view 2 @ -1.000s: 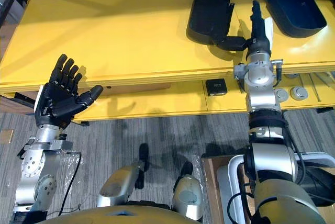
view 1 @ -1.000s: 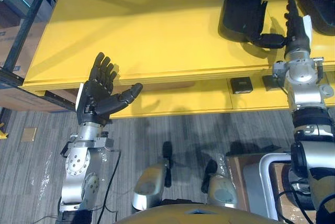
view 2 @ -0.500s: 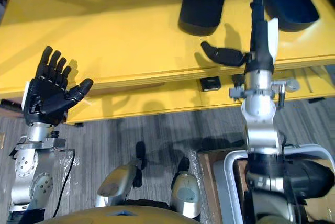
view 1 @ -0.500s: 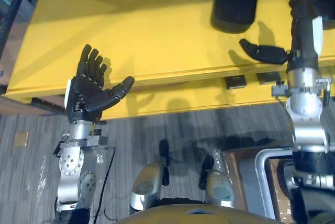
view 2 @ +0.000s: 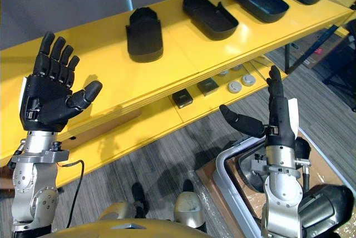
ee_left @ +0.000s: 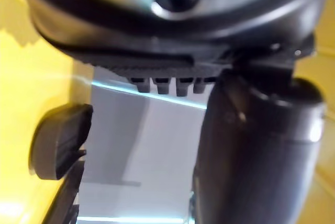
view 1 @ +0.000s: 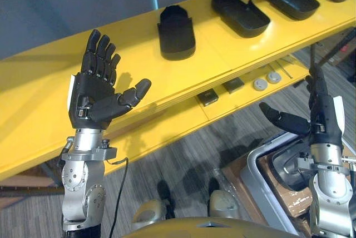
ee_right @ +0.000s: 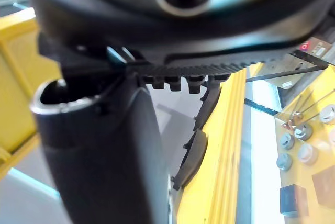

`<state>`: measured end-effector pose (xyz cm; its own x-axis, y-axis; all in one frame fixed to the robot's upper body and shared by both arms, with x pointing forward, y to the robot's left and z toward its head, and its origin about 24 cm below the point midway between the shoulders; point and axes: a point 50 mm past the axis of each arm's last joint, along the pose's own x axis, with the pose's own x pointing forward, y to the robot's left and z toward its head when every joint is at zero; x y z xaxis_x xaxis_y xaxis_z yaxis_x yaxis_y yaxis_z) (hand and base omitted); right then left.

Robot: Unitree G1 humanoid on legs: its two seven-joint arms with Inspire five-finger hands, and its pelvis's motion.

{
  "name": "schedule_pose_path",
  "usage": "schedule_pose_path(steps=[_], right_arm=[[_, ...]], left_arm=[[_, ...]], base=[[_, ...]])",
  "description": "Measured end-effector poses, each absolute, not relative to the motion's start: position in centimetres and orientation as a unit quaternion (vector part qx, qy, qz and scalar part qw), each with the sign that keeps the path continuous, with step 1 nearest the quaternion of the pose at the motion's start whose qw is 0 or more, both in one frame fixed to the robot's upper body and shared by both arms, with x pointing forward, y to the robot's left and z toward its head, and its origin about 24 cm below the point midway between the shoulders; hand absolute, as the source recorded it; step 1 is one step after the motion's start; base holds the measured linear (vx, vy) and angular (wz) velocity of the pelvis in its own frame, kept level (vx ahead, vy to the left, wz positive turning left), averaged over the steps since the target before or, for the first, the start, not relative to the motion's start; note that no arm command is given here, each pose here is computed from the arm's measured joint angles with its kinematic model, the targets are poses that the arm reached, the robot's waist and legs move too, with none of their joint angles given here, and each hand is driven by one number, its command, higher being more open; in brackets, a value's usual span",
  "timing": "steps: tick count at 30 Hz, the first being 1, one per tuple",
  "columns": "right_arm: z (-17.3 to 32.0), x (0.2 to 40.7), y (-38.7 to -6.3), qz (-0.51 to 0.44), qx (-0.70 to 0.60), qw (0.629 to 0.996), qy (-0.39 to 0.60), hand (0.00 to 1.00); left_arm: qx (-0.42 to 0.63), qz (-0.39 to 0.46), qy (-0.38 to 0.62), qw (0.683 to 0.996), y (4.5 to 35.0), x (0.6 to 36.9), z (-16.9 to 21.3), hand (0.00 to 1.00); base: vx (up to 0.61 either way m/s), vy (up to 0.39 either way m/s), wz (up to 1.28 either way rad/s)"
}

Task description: Walk over and take three plastic housings, then place them on the shelf

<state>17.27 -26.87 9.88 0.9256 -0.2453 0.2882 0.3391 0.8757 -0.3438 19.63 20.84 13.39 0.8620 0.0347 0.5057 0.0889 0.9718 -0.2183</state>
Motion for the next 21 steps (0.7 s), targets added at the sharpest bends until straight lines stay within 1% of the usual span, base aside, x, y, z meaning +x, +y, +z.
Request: schedule_pose_path(steps=[3,6,8,12,16,21], right_arm=[[9.4,16.3,-26.9,-0.153,-0.177,0.965,-0.12,1.0],[9.2,15.9,-26.7,-0.139,-0.168,0.968,-0.122,1.0],[9.3,15.8,-26.7,-0.131,-0.164,0.969,-0.127,1.0],[9.5,15.9,-26.4,-0.114,-0.168,0.969,-0.14,1.0],[9.9,16.1,-26.2,-0.108,-0.171,0.966,-0.158,1.0],[11.0,17.0,-25.5,-0.102,-0.166,0.959,-0.206,1.0]], left_arm=[[-0.133,0.032,-0.238,0.961,21.4,20.4,12.3,1.0],[-0.153,0.098,-0.181,0.967,22.4,22.1,9.8,1.0],[-0.147,0.137,-0.149,0.968,22.8,23.2,8.4,1.0],[-0.159,0.2,-0.097,0.962,23.5,25.6,6.4,1.0],[-0.159,0.233,-0.086,0.956,24.0,27.1,6.4,1.0],[-0.153,0.229,-0.128,0.953,24.4,29.3,9.3,1.0]], base=[[0.03,0.011,-0.31],[0.0,0.009,-0.33],[-0.02,0.009,-0.3],[0.0,0.004,-0.19],[0.02,-0.001,-0.09],[-0.02,0.002,-0.1]])
